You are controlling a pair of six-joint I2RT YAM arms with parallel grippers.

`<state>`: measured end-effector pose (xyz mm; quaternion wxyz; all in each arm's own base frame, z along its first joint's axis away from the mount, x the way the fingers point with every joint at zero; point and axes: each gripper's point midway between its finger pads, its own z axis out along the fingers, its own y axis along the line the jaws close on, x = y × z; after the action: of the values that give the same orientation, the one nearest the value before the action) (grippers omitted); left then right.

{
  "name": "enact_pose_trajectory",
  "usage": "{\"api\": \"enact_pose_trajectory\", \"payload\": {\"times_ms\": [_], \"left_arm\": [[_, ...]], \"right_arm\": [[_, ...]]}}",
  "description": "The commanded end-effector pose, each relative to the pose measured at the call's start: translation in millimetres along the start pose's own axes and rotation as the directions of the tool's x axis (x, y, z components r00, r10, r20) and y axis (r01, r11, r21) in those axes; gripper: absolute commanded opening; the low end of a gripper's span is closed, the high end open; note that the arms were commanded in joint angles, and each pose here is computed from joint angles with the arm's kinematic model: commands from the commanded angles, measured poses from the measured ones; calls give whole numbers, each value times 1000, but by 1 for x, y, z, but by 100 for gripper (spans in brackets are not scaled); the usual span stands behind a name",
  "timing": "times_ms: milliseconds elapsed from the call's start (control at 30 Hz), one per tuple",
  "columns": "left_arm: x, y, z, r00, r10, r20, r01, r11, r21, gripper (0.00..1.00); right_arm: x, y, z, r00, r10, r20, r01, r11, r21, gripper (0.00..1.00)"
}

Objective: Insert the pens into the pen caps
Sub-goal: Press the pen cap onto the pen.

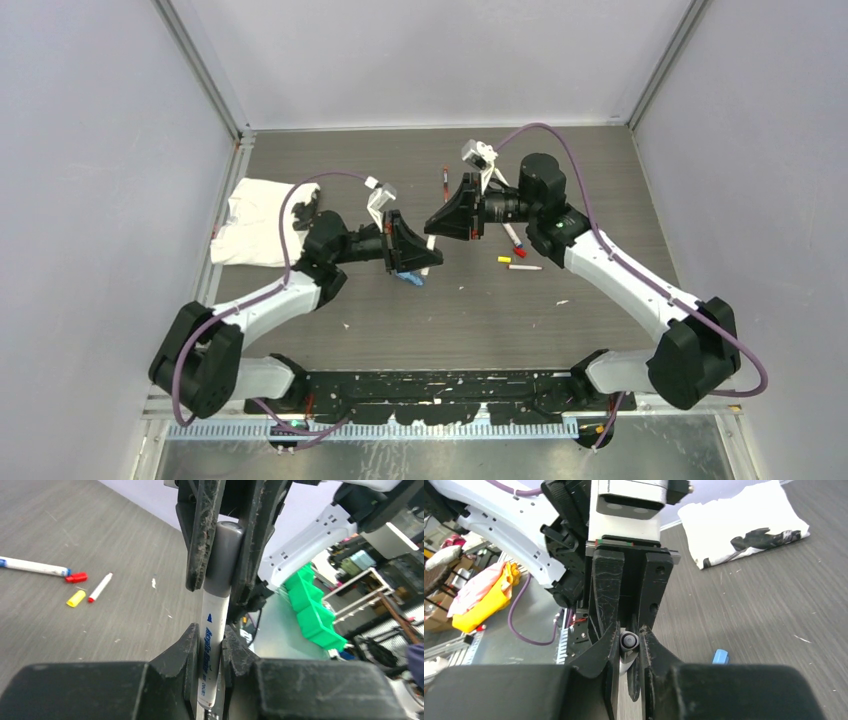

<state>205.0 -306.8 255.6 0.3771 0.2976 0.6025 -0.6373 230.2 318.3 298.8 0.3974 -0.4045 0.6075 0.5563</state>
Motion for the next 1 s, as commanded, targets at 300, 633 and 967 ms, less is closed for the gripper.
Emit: {"api": "enact_pose_trajectory", "payload": {"times_ms": [300,633,967], "left_arm": [[-105,-16,-5,821,532,209,-390,788,-476,1],[-151,-58,-20,860,312,403,-295,950,-107,1],[-76,-27,4,904,397,159,-355,904,-237,1]], "right_arm": [[75,22,3,954,230,-191,-249,965,-79,1],[79,40,6,953,219,-209,-256,952,-167,1],[31,37,-9,974,210,-90,-222,961,-164,46]]}}
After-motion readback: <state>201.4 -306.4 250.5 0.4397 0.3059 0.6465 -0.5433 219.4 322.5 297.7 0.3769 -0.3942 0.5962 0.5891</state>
